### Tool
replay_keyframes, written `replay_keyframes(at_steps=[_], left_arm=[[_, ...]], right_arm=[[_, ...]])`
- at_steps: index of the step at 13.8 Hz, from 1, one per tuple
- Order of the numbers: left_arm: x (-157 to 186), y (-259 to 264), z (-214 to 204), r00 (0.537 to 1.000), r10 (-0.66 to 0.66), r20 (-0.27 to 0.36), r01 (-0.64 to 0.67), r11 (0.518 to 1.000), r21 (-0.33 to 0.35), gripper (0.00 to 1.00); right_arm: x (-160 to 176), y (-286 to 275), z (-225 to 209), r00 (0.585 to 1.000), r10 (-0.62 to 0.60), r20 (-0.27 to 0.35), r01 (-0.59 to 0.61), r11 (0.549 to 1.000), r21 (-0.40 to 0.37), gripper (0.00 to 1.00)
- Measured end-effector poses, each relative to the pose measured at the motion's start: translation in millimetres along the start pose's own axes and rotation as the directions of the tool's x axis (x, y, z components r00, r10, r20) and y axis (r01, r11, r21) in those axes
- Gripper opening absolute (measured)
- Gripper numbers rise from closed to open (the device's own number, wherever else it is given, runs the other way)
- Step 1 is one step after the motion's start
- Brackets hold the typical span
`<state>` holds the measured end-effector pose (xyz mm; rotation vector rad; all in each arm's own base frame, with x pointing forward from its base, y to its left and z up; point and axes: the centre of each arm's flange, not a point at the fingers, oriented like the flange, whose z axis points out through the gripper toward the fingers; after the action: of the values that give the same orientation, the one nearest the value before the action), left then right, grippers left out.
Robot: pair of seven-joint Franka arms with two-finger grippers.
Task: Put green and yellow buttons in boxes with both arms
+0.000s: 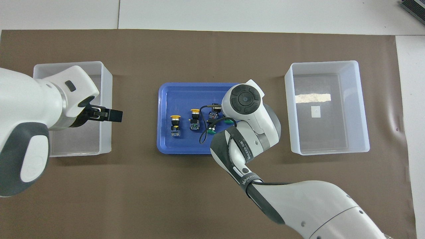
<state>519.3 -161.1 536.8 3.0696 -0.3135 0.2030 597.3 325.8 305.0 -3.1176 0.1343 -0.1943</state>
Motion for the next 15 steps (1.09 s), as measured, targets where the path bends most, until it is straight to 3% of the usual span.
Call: replay_keyframes(at_steps=[2, 4, 7, 9, 11, 15], left_arm=[[-7, 29, 35, 0.999, -0.025, -0.019, 0.025, 1.000, -0.010, 1.00], [-11, 56, 71, 0.998, -0.052, -0.025, 0.052, 0.998, -0.021, 1.00], [-16, 85, 122, 0.996, -0.069, -0.065, 0.066, 0.997, -0.044, 1.00], [-22, 90, 138, 0.995, -0.066, -0.078, 0.063, 0.997, -0.050, 1.00], [-24, 92, 146, 0.994, -0.072, -0.079, 0.068, 0.996, -0.052, 1.00], [-27, 112, 194, 0.988, -0.124, -0.087, 0.118, 0.990, -0.071, 1.00]], right_arm=[[8, 4, -15, 1.000, 0.011, -0.021, -0.011, 1.000, 0.011, 0.33], [27, 27, -59, 0.999, 0.031, -0.034, -0.031, 0.999, 0.015, 0.33], [55, 97, -149, 0.999, -0.024, -0.029, 0.024, 1.000, 0.008, 0.33], [65, 152, -179, 0.997, -0.081, -0.007, 0.081, 0.997, 0.011, 0.33], [78, 211, -183, 0.990, -0.143, 0.011, 0.143, 0.990, 0.006, 0.33], [84, 306, -139, 0.979, -0.201, 0.035, 0.200, 0.980, 0.017, 0.33]])
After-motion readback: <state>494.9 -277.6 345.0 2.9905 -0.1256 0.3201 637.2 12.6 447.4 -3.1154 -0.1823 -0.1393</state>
